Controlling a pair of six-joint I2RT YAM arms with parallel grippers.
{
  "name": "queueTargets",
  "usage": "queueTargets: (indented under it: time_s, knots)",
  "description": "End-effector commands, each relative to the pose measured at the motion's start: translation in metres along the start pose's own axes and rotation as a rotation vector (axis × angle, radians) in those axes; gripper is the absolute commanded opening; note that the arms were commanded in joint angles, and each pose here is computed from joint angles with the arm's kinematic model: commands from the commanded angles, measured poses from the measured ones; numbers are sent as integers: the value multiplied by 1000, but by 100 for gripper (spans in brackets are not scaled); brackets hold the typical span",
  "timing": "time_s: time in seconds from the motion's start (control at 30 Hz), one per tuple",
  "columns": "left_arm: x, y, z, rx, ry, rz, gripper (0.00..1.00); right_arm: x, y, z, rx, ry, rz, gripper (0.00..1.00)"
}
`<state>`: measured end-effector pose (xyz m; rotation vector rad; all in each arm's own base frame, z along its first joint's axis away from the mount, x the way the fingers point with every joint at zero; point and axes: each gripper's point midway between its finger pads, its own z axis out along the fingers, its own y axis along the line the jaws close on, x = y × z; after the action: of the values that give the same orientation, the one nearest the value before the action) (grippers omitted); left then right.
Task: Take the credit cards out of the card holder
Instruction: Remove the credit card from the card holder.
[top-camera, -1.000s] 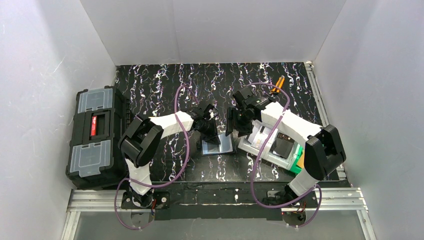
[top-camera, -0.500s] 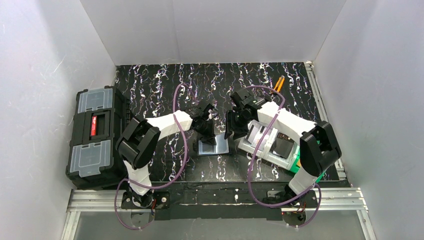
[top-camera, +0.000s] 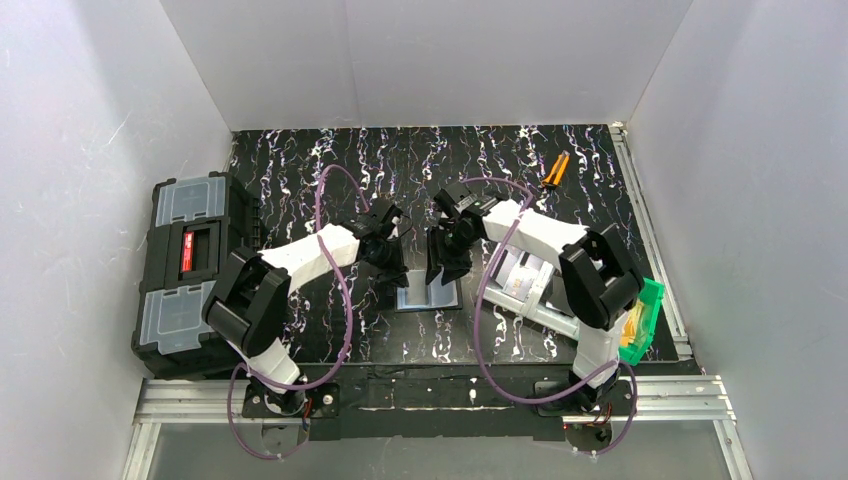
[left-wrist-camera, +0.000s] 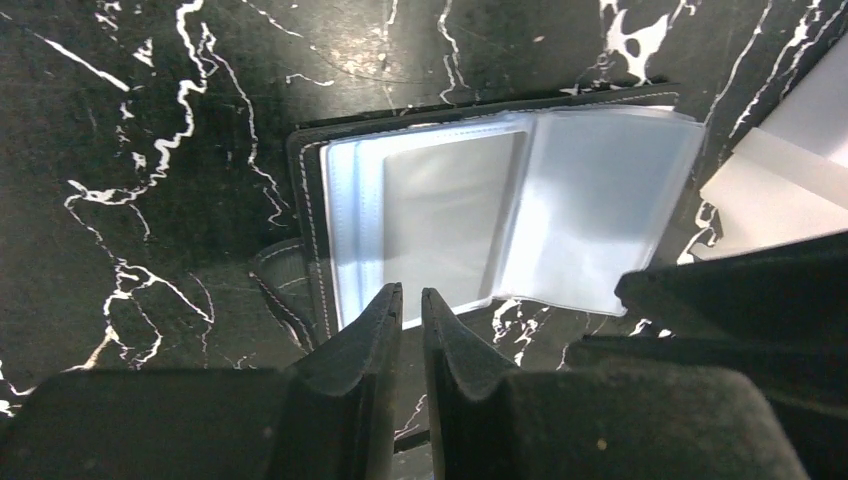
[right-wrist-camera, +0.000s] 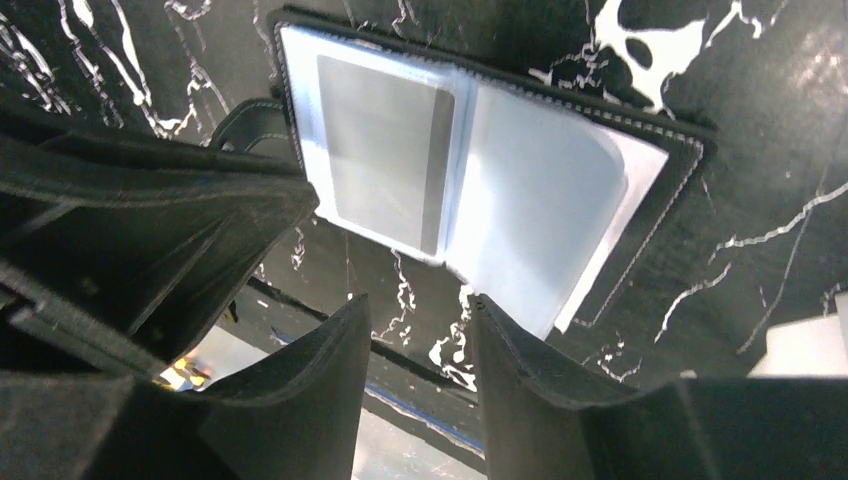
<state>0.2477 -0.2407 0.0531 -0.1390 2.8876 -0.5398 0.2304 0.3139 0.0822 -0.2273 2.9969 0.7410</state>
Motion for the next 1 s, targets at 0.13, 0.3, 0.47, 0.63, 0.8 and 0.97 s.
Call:
queueTargets:
  time_s: [0.13, 0.3, 0.47, 0.63, 0.8, 0.97]
  knots:
    - [3, 9, 8, -12, 34, 9, 12, -14, 6, 28, -29, 33, 0, 51]
    - [7, 14, 19, -26, 58, 5, 9, -10, 0, 45, -39, 63, 22, 53]
    - [10, 13, 25, -13, 74, -3, 6, -4, -4, 55, -53, 84, 45, 54]
    - [12, 7, 29, 13, 92, -21, 3, -1, -6, 63, -69, 105, 63, 53]
    - [14, 2, 35, 37, 109, -46, 2, 1, -10, 68, -72, 118, 84, 49]
    - [15, -2, 36, 59, 109, -51, 1, 3, -21, 72, -55, 125, 109, 36]
